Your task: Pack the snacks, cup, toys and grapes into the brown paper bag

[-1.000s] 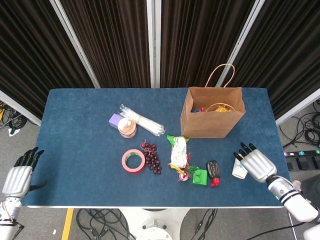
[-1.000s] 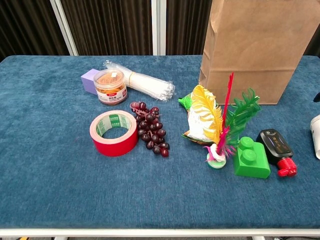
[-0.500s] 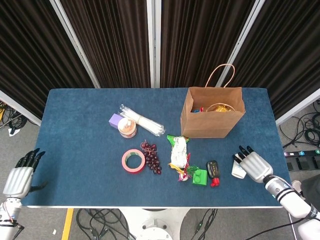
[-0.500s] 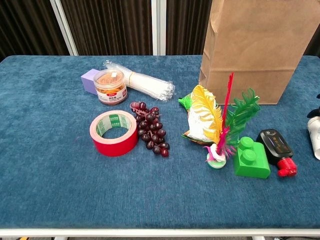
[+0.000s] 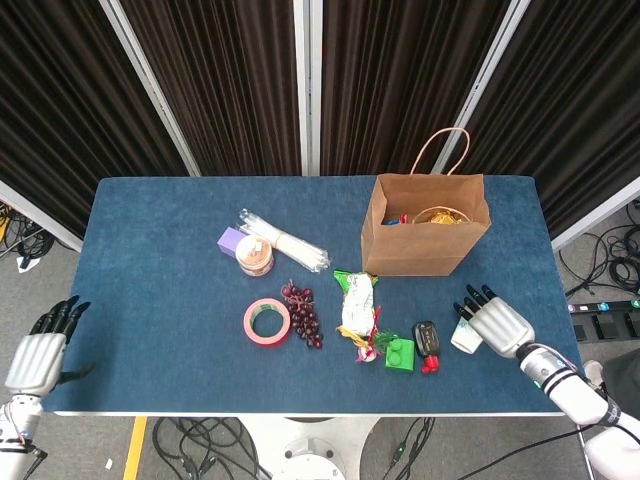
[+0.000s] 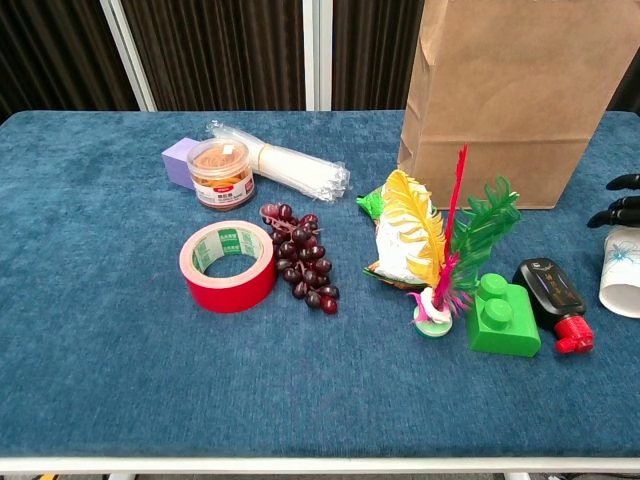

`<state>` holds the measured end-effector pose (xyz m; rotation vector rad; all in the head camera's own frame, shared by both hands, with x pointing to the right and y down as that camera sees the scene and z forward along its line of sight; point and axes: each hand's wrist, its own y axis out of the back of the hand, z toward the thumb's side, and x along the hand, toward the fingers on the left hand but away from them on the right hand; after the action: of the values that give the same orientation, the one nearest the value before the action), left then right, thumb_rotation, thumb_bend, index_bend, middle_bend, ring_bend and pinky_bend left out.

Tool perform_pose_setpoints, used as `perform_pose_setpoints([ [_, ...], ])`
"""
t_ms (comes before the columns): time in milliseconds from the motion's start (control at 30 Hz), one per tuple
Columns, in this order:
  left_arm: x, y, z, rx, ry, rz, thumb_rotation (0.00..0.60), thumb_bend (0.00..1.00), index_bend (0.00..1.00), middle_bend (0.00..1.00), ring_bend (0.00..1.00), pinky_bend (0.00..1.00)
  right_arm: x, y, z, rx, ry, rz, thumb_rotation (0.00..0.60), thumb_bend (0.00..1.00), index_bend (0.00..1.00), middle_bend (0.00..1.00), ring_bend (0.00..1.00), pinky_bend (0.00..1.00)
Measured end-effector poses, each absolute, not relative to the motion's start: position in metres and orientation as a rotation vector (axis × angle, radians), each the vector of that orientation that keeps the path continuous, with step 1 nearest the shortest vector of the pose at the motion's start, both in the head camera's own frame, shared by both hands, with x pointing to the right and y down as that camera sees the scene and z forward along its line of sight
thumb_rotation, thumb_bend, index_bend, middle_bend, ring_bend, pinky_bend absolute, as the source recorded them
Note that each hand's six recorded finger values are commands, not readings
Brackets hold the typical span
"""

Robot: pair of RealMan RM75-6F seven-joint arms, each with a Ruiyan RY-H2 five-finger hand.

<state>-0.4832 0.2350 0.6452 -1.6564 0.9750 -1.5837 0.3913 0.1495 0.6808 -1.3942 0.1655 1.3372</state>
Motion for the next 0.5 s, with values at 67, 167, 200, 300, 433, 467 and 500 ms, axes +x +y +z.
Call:
perform_pose_setpoints([
  [67, -0.482, 0.235, 0.645, -1.657, 0.973, -1.58, 0.6, 0.23, 0.14, 0.13, 0.03, 0.17, 0.392, 0.149, 0.681, -1.397, 0.162, 1.341, 0.6, 0.0, 0.1, 0.18, 0.03, 0.16],
  [167, -0.482, 0.236, 0.645, -1.656, 0.97, -1.58, 0.6, 0.23, 0.14, 0.13, 0.03, 0.17, 0.393, 0.15, 0.683, -1.396, 0.165, 1.345, 0.6, 0.0, 0.1, 0.18, 0.03, 0.16],
  [200, -0.482, 0.237, 0.645, -1.655, 0.97, -1.581, 0.6, 0.23, 0.14, 0.13, 0.03, 0.17, 0.392, 0.15, 0.685, -1.397, 0.168, 1.345, 0.6, 0.0, 0.1, 0.18, 0.03, 0.16],
  [300, -0.484, 0.237, 0.645, -1.649, 0.97, -1.583, 0.6, 0.23, 0.14, 0.13, 0.03, 0.17, 0.389, 0.151, 0.69, -1.402, 0.172, 1.338, 0.6, 0.0, 0.1, 0.18, 0.03, 0.16],
  [433, -0.485, 0.236, 0.644, -1.645, 0.974, -1.586, 0.6, 0.23, 0.14, 0.13, 0.03, 0.17, 0.381, 0.149, 0.695, -1.41, 0.156, 1.321, 0.6, 0.0, 0.1, 0.18, 0.03, 0.15],
  [467, -0.485, 0.236, 0.644, -1.645, 0.974, -1.587, 0.6, 0.23, 0.14, 0.13, 0.03, 0.17, 0.379, 0.148, 0.695, -1.414, 0.15, 1.319, 0.6, 0.0, 0.1, 0.18, 0.03, 0.15],
  [500, -0.486, 0.236, 0.644, -1.645, 0.975, -1.587, 0.6, 0.23, 0.14, 0.13, 0.03, 0.17, 0.378, 0.147, 0.696, -1.419, 0.147, 1.318, 0.6, 0.0, 0.1, 0.18, 0.03, 0.15],
])
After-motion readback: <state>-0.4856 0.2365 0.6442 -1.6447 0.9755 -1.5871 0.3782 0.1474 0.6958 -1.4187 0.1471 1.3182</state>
